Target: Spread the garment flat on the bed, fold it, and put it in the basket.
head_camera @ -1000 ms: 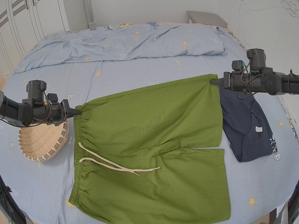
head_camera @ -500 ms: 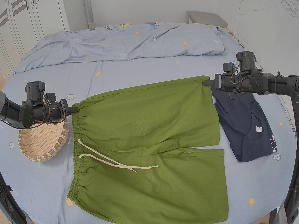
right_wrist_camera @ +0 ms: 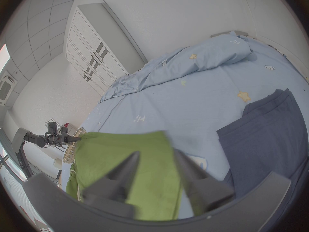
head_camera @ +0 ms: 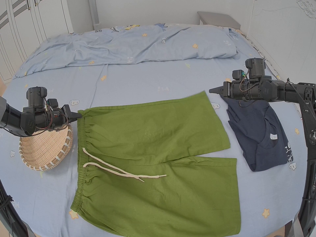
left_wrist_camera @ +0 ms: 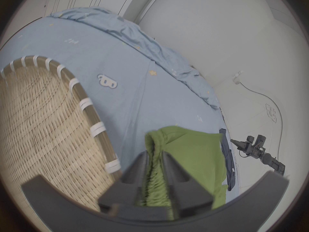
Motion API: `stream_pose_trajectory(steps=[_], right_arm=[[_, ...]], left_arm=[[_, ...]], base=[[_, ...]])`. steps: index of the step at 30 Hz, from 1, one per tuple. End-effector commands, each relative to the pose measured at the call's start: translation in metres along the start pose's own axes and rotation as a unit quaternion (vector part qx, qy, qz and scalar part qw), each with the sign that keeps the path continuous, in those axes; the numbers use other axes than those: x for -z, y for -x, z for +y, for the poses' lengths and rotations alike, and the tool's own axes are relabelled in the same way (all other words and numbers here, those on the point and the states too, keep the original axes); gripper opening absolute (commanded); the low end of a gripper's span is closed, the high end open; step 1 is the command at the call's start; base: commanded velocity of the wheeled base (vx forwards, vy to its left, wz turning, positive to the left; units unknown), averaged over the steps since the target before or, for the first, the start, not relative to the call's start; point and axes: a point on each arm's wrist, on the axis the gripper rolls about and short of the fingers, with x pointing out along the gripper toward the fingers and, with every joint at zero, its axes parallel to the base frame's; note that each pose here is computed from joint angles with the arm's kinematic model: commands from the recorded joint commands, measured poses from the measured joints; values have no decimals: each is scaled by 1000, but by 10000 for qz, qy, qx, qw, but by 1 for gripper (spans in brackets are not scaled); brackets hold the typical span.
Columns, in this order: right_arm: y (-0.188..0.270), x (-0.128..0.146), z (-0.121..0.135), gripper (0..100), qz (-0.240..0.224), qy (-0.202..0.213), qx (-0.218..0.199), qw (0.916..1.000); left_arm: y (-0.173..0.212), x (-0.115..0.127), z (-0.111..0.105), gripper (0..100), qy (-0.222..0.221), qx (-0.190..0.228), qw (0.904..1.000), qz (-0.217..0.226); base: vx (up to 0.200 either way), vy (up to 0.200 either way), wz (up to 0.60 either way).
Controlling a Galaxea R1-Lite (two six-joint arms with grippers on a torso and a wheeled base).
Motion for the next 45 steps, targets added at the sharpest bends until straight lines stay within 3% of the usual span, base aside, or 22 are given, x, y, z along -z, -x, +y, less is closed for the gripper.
stream_pose_trajectory(steps=[1,8,15,17,19,24,25,26,29,34,35,36,39,45], right_arm=[[-5,3,1,100,38,-5,-29,10000],[5,0,2,100,26,-58,11,10000],[57,-4,23,100,27,-140,109,9998],[74,4,31,100,129,-213,125,9996],[109,28,51,100,369,-392,112,9985],[152,83,74,100,595,-511,92,9969],[152,83,74,100,595,-511,92,9969],[167,112,81,100,619,-515,89,9967],[184,150,90,100,640,-501,18,9967],[203,192,100,100,838,-634,-229,9942],[203,192,100,100,838,-634,-229,9942],[205,204,106,100,1023,-646,-374,9920],[204,212,112,100,1175,-607,-487,9900],[205,212,113,100,1169,-601,-508,9900]], left_arm=[[-1,2,0,100,-37,33,10000,-31],[3,5,-5,100,-136,124,9997,-156],[37,0,-37,100,-343,351,9979,-434],[44,2,-44,100,-389,410,9974,-447],[63,12,-59,100,-315,522,9972,-436],[89,50,-68,100,130,611,9980,-87],[89,50,-68,100,130,611,9980,-87],[101,74,-63,100,282,491,9983,142],[116,117,-49,100,527,257,9963,636],[132,163,-32,100,882,-50,9894,1149],[132,163,-32,100,882,-50,9894,1149],[139,182,-26,100,1012,-168,9853,1363],[146,202,-21,100,1096,-279,9810,1578],[153,217,-15,100,1011,-362,9787,1749]], base=[[0,0,0],[0,0,0],[0,0,0],[0,0,0],[0,0,0],[0,0,0],[0,0,0],[0,0,0],[0,0,0],[0,0,0],[0,0,0],[0,0,0],[0,0,0],[0,0,0]])
